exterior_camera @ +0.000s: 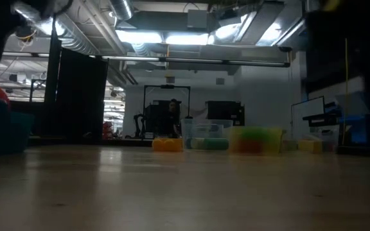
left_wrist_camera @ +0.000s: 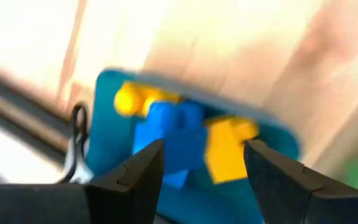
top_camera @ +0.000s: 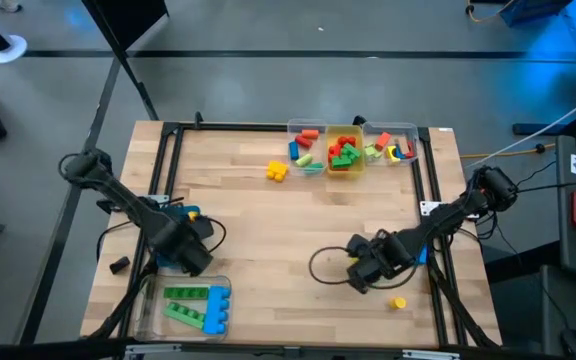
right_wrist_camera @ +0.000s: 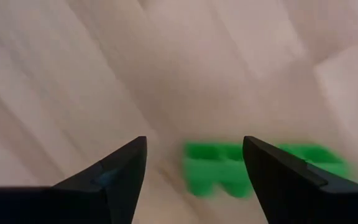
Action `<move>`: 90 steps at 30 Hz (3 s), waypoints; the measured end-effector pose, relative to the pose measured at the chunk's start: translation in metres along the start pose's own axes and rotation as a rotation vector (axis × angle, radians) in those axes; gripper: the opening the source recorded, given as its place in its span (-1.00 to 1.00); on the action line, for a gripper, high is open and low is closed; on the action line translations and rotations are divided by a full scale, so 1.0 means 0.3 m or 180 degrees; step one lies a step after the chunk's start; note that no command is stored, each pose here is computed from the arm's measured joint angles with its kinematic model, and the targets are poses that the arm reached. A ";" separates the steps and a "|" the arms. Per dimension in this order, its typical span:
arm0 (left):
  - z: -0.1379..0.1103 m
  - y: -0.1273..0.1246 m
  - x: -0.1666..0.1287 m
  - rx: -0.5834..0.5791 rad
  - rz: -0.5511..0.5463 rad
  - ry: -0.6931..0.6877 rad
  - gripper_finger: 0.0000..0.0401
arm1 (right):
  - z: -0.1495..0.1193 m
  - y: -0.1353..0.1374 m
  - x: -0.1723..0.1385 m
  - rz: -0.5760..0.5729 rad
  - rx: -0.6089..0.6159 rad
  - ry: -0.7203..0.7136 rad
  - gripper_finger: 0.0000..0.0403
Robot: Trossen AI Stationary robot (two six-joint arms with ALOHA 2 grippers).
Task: Sort blocks by size
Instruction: Put the green 4 stud game piece into the bottom transparent bin
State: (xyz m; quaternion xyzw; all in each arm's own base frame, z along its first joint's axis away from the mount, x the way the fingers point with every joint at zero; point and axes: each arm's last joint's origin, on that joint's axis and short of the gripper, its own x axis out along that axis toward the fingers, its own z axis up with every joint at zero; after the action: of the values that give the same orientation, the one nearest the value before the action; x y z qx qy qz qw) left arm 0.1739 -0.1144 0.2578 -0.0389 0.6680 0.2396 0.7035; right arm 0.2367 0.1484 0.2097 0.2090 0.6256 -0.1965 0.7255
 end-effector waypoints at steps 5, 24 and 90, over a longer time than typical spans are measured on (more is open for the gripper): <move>0.012 0.017 -0.045 -0.0124 -0.0370 -0.0623 0.01 | -0.050 -0.010 -0.005 -0.0287 -0.1047 0.0052 0.31; 0.102 -0.026 -0.070 0.0084 -0.0631 -0.1602 0.01 | -0.070 -0.001 -0.007 -0.0023 -0.3165 0.0342 0.31; 0.105 -0.030 -0.072 0.0065 -0.0669 -0.1634 0.01 | -0.009 -0.037 0.133 0.0726 -0.2653 0.0304 -0.76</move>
State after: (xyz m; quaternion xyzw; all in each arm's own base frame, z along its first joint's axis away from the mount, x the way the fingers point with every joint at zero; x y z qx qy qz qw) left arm 0.2066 -0.1168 0.2794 -0.0389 0.4626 0.1606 0.8710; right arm 0.2341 0.1396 0.1692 -0.0252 0.6572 0.1642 0.7352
